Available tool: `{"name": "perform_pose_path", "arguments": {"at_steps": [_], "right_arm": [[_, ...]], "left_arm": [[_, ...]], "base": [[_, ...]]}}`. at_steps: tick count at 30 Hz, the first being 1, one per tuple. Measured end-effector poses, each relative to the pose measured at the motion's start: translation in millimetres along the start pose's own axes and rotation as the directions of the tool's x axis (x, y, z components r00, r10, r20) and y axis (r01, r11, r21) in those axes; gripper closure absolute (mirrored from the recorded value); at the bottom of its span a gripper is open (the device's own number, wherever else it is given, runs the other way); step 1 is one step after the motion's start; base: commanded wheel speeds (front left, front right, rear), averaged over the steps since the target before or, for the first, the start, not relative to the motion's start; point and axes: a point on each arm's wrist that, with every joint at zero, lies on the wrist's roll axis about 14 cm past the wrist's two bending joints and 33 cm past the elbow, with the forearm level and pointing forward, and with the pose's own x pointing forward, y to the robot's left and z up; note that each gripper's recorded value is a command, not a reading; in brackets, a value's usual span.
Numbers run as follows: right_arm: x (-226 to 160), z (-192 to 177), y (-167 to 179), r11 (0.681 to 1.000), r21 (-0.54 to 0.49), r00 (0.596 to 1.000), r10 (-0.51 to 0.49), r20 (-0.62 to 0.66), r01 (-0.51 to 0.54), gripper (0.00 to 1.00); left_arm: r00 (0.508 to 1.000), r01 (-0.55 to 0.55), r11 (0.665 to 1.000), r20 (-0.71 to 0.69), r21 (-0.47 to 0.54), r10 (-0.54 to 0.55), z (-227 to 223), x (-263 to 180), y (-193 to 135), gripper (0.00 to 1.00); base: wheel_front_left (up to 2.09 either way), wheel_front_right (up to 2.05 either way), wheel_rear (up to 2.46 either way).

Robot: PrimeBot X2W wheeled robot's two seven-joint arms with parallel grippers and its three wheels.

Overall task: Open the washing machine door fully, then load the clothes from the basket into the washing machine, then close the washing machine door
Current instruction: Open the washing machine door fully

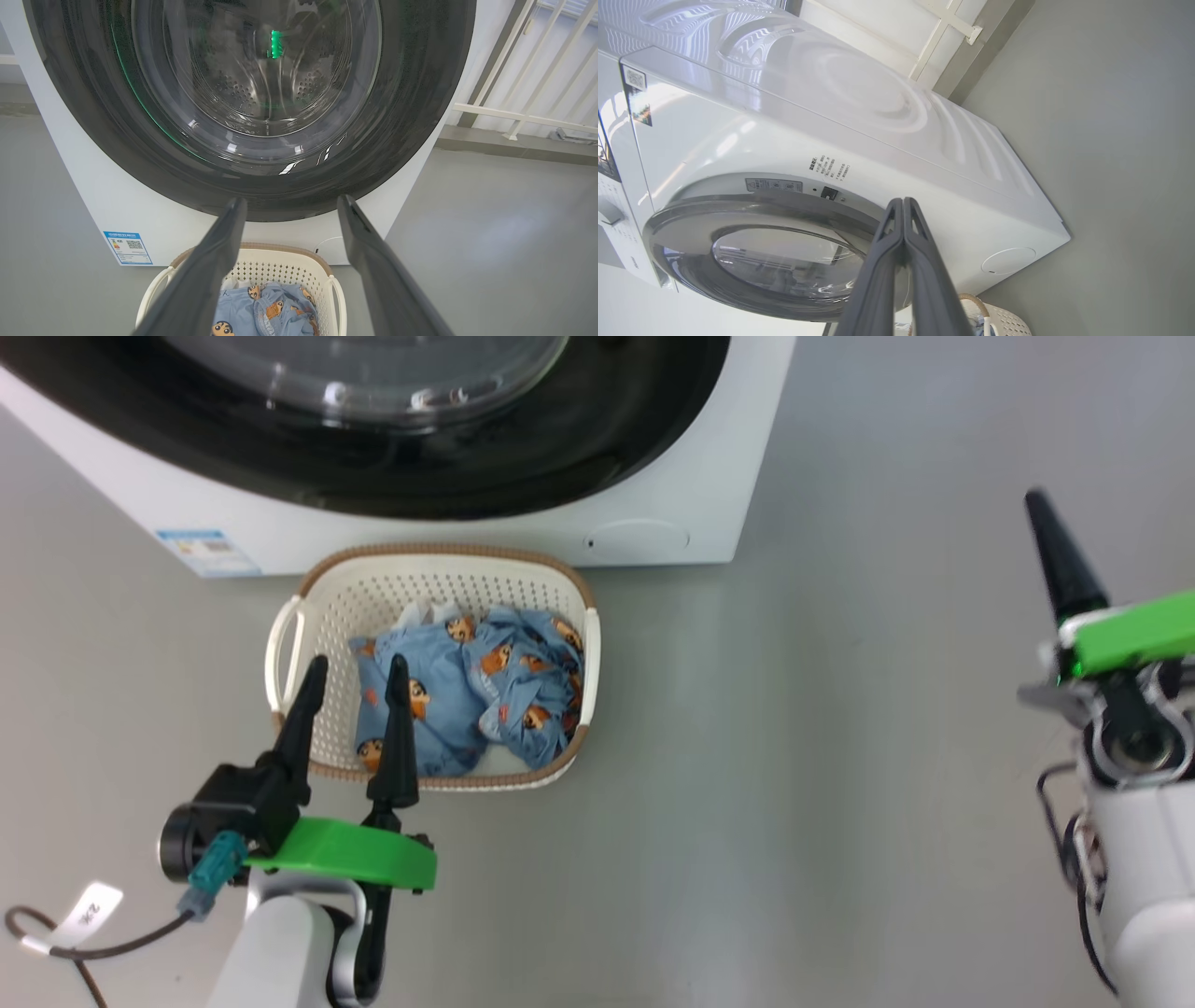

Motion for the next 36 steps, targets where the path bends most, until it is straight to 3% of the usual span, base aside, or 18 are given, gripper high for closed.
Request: {"name": "perform_pose_path", "arguments": {"at_steps": [6,12,15,23,36], "right_arm": [[41,-2,14,0.97,0.236,0.996,0.067,-0.059,-0.052,1.0],[77,-23,40,0.929,0.358,0.969,0.169,-0.179,-0.096,1.0],[86,-33,50,0.922,0.373,0.951,0.205,-0.232,-0.107,1.0],[110,-68,95,0.902,0.396,0.853,0.335,-0.4,-0.169,1.0],[141,-86,128,0.898,0.402,0.81,0.367,-0.458,-0.18,1.0]], "left_arm": [[1.0,-0.002,1.0,-0.007,0.006,0.002,-6,11,3,0.0],[1.0,-0.012,1.0,-0.018,0.011,0.012,-13,18,8,0.0],[1.0,-0.013,1.0,-0.026,0.012,0.013,-17,19,9,0.0],[0.998,-0.045,0.999,-0.036,0.006,0.045,-20,19,20,0.0],[0.997,-0.064,0.998,-0.039,0.022,0.064,-22,20,28,0.0]], "base": [[0.0,0.0,0.0],[0.0,0.0,0.0],[0.0,0.0,0.0],[0.0,0.0,0.0],[0.0,0.0,0.0]]}}
